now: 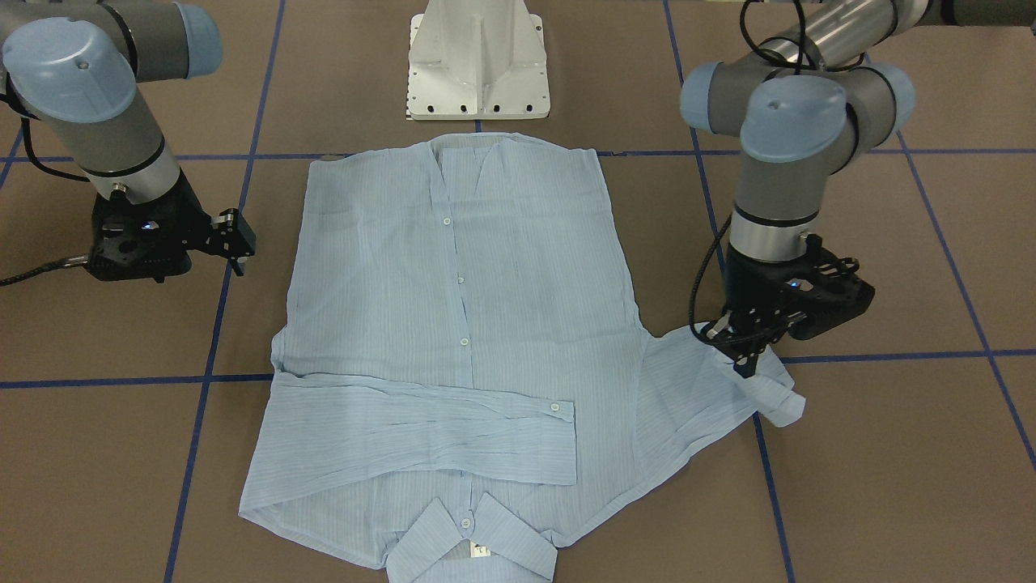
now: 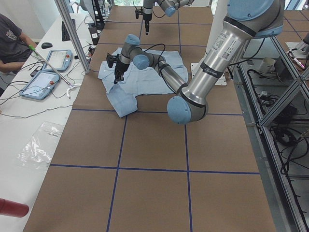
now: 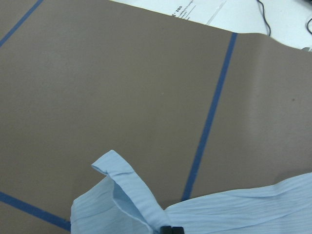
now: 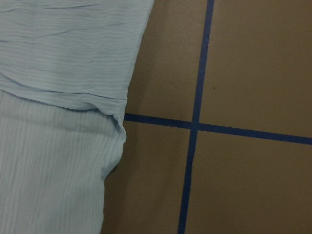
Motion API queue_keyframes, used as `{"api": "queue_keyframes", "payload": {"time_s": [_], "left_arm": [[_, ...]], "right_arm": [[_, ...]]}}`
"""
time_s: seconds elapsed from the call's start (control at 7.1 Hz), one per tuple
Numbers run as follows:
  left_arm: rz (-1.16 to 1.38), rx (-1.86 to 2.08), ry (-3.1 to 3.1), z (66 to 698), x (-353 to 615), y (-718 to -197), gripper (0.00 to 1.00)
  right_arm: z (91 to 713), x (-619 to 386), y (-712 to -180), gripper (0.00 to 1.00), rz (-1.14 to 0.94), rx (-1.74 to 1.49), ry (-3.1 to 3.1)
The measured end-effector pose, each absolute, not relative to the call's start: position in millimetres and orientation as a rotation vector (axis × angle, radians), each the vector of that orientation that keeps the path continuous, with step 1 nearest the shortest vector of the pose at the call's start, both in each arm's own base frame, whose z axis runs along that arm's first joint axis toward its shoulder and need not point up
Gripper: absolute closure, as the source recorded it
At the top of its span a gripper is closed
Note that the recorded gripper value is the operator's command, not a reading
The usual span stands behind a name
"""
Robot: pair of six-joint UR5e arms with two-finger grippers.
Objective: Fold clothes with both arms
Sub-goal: 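Grasp the other sleeve cuff with the left gripper while the right gripper withdraws, then lift the sleeve with the left gripper and swing it toward the collar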
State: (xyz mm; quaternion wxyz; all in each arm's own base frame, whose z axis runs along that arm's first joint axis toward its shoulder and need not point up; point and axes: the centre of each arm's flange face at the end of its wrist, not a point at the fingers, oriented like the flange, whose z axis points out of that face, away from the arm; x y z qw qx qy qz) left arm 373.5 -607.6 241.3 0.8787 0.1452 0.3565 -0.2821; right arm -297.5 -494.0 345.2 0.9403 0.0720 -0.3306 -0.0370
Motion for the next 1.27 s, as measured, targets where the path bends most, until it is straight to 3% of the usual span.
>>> {"api": "queue_keyframes", "payload": {"time_s": [0.42,0.99,1.27], "left_arm": [[-0.605,0.216,0.875,117.8,478.6,-562.4,1.0],[-0.539,0.187,0.977,55.9,546.5,-492.3,1.0],[-0.527,0.18,1.024,27.6,573.4,-485.7,1.0]], "right_arm": [[370.5,-262.7,-492.3,0.0,-0.089,0.122,-0.675],[380.1,-257.0,-494.8,0.0,-0.089,0.109,-0.667],[383.4,-257.4,-496.2,0.0,-0.087,0.104,-0.662]]}}
